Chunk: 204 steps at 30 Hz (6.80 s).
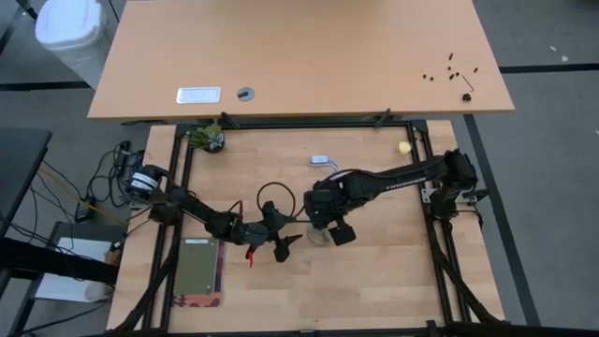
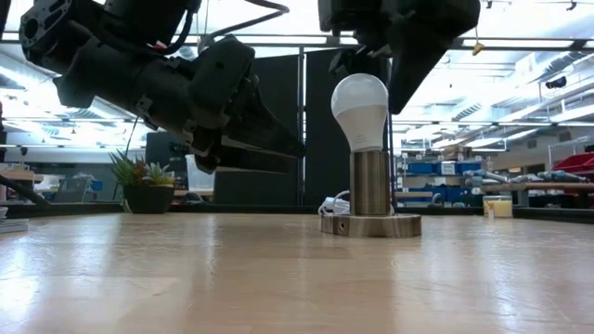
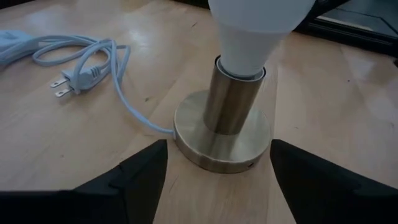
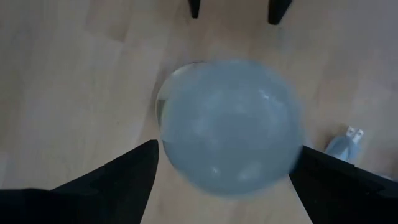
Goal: Screw lightbulb
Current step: Insert the lightbulb into the lamp
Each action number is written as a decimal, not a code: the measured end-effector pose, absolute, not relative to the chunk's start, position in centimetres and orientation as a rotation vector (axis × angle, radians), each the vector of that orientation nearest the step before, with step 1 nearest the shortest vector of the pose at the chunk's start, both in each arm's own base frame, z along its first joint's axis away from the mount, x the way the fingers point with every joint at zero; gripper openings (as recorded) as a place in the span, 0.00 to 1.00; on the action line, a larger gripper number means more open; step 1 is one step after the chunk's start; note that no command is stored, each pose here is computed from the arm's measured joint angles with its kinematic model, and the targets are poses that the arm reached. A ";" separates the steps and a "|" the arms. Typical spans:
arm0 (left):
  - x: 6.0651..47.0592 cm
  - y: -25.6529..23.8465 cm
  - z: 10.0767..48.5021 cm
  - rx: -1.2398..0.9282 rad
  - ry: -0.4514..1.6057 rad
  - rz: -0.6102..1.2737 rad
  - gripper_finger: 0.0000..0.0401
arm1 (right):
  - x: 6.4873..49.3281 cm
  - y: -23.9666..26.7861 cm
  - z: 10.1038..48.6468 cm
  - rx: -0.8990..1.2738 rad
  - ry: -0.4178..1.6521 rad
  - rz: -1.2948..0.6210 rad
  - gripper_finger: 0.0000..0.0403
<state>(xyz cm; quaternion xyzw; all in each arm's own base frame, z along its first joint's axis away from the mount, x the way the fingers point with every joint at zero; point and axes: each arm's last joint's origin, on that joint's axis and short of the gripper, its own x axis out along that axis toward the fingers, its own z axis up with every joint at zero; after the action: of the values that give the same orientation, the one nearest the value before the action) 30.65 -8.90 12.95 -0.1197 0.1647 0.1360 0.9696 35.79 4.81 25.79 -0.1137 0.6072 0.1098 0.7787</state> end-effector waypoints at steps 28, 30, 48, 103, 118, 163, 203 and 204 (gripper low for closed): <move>30.7 -8.9 13.0 -0.280 0.325 0.261 0.72 | 38.7 5.4 22.7 -0.254 1.300 0.307 0.87; 30.7 -9.0 13.0 -0.284 0.326 0.256 0.72 | 38.7 5.4 22.7 -0.260 1.299 0.310 0.86; 30.7 -9.1 12.9 -0.304 0.342 0.236 0.72 | 38.4 4.8 22.6 -0.274 1.341 0.279 0.65; 40.0 -9.8 9.6 -0.101 0.238 0.363 0.76 | 35.2 4.0 23.9 -0.108 1.331 0.170 0.69; 40.6 -8.2 9.8 -0.128 0.221 0.329 0.76 | 35.2 4.2 24.6 -0.065 1.280 0.120 0.69; 41.7 -8.5 10.2 -0.057 0.272 0.141 0.46 | 31.4 5.4 24.3 -0.028 1.210 0.191 0.69; 41.8 -8.9 10.5 -0.101 0.253 -0.087 0.47 | 35.3 8.9 23.6 -0.481 1.283 0.555 0.68; 41.8 -8.9 10.5 -0.101 0.255 -0.087 0.47 | 35.3 8.9 23.6 -0.488 1.280 0.559 0.68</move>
<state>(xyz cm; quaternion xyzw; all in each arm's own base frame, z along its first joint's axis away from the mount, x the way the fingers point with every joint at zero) 41.81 -8.85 10.47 -0.0502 0.1272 -0.0432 0.9897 35.29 8.86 23.64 -0.2223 0.5833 0.2549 0.7385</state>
